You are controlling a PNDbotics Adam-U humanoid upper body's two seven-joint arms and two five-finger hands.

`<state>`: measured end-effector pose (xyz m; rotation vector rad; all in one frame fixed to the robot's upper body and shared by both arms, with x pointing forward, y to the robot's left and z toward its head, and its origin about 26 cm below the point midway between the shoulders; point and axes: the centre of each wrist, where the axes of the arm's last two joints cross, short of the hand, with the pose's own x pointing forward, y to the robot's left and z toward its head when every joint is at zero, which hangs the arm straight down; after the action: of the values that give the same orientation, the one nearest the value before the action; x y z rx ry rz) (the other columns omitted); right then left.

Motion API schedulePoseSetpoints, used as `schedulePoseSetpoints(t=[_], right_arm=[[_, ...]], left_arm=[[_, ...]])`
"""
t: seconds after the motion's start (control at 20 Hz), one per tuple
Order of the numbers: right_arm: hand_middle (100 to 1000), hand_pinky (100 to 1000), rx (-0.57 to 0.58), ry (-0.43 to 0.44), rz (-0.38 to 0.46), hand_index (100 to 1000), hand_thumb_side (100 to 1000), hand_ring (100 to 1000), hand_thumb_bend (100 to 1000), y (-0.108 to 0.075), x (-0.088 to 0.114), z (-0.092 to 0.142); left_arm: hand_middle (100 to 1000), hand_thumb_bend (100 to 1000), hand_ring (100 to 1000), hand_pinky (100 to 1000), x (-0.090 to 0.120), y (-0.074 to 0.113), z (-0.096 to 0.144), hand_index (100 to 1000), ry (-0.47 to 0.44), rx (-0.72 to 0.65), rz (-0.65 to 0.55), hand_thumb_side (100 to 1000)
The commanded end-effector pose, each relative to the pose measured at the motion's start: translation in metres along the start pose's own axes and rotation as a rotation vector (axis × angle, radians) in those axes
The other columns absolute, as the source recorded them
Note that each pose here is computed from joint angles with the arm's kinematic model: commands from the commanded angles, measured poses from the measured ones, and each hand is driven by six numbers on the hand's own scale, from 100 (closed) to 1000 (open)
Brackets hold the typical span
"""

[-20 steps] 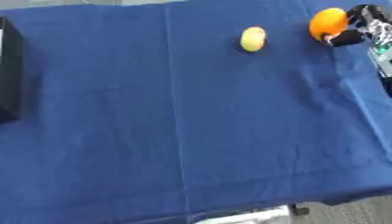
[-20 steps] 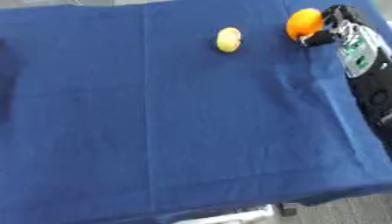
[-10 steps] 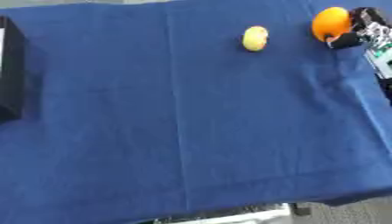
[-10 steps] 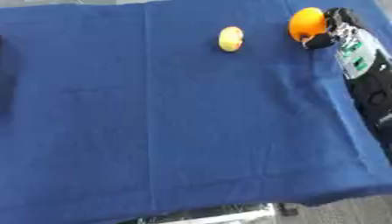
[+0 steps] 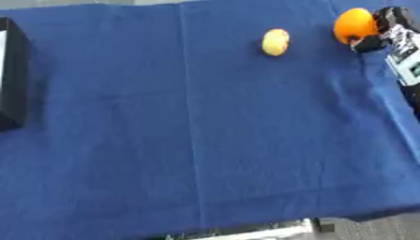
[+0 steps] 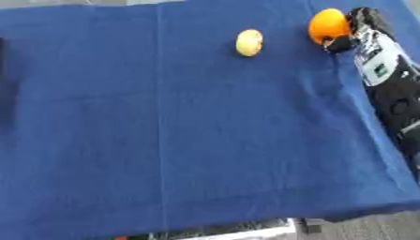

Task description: Pick up the objects with one hand, pass them to the other hand, and then place them into the box on the other side of the table.

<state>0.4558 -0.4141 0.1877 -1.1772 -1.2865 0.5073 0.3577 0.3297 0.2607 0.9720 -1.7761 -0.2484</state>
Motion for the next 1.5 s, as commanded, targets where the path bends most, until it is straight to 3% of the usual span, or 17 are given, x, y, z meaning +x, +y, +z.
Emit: schedulePoseSetpoints(t=[0.05,0.7,1.1,1.5], right_arm=[[442,751,-0.045,-0.019,-0.006,565,100,638,303,-0.012,0.001,-0.001],[410,746,-0.069,-0.119,-0.043,535,100,624,302,-0.030,0.014,0.006],[413,744,-0.070,-0.273,-0.060,537,100,624,297,-0.050,0.040,0.024],[410,744,-0.032,-0.448,-0.156,533,100,625,248,-0.061,0.070,0.060]], left_arm=[[790,552,773,734,0.007,0.012,-0.002,714,-0.030,0.033,-0.007,560],[785,550,771,731,0.006,0.015,0.001,713,-0.036,0.028,-0.021,559],[784,550,788,729,0.009,0.017,0.004,714,-0.060,0.014,-0.030,557],[783,551,793,728,0.019,0.020,0.008,715,-0.103,-0.003,-0.028,556]])
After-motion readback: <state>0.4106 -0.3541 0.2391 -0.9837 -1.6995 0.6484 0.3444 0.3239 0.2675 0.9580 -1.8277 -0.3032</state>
